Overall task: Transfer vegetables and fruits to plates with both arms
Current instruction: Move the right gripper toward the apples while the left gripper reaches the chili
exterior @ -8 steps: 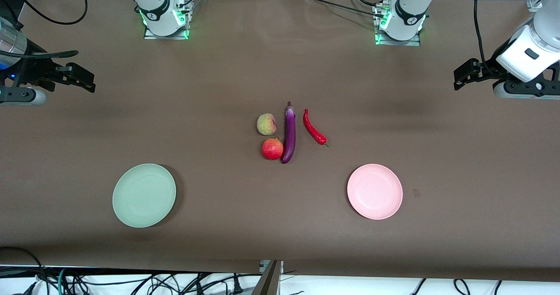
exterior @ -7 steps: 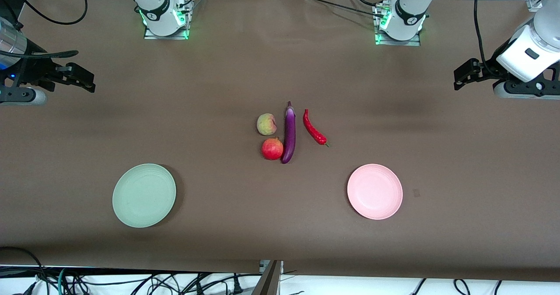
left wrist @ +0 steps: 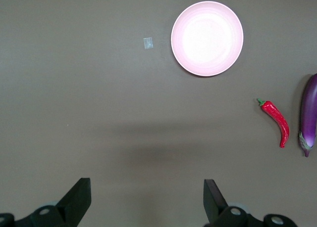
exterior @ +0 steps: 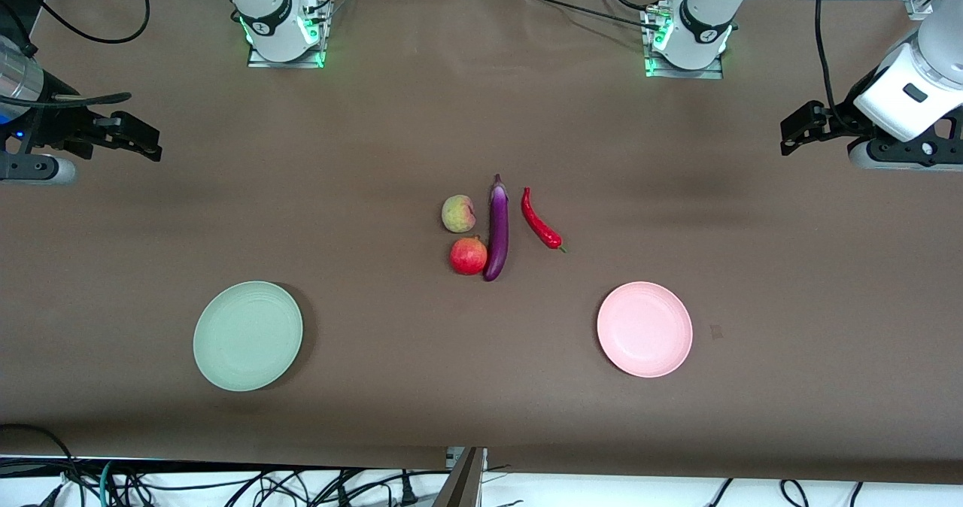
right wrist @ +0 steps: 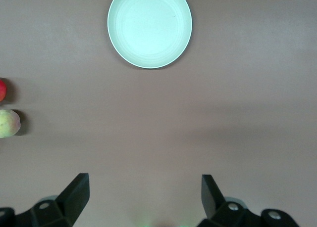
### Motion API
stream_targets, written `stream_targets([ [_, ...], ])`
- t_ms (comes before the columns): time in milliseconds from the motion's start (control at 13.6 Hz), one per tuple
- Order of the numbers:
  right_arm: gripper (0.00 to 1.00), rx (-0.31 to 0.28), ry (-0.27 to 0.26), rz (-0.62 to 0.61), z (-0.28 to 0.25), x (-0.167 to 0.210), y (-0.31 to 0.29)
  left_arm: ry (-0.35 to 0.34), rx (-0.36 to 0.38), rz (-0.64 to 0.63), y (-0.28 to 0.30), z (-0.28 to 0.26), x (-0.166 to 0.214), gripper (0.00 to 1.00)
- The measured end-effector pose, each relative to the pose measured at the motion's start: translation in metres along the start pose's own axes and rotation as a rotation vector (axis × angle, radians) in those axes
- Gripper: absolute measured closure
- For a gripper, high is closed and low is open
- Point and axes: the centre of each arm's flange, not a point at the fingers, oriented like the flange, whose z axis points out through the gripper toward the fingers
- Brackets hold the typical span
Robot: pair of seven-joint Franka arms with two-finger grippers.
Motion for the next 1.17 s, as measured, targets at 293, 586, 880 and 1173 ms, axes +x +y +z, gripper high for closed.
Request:
stream_targets([
  [293,0.00,0.001,-0.025,-0.009,0.015,0.008,-0.005,-0.001,0.000,0.000,0.000,0.000,0.000,0.00],
  [586,0.00,0.003,-0.083,-0.010,0.053,0.028,-0.005,-0.001,0.000,0.000,0.000,0.000,0.001,0.00],
  [880,0.00,0.006,-0.077,-0.021,0.056,0.031,-0.011,-0.002,0.000,0.000,0.000,0.001,0.001,0.00],
  [1173,0.00,0.033,-0.039,-0.076,0.060,0.036,-0.051,-0.003,0.000,0.001,0.000,0.001,0.001,0.00],
])
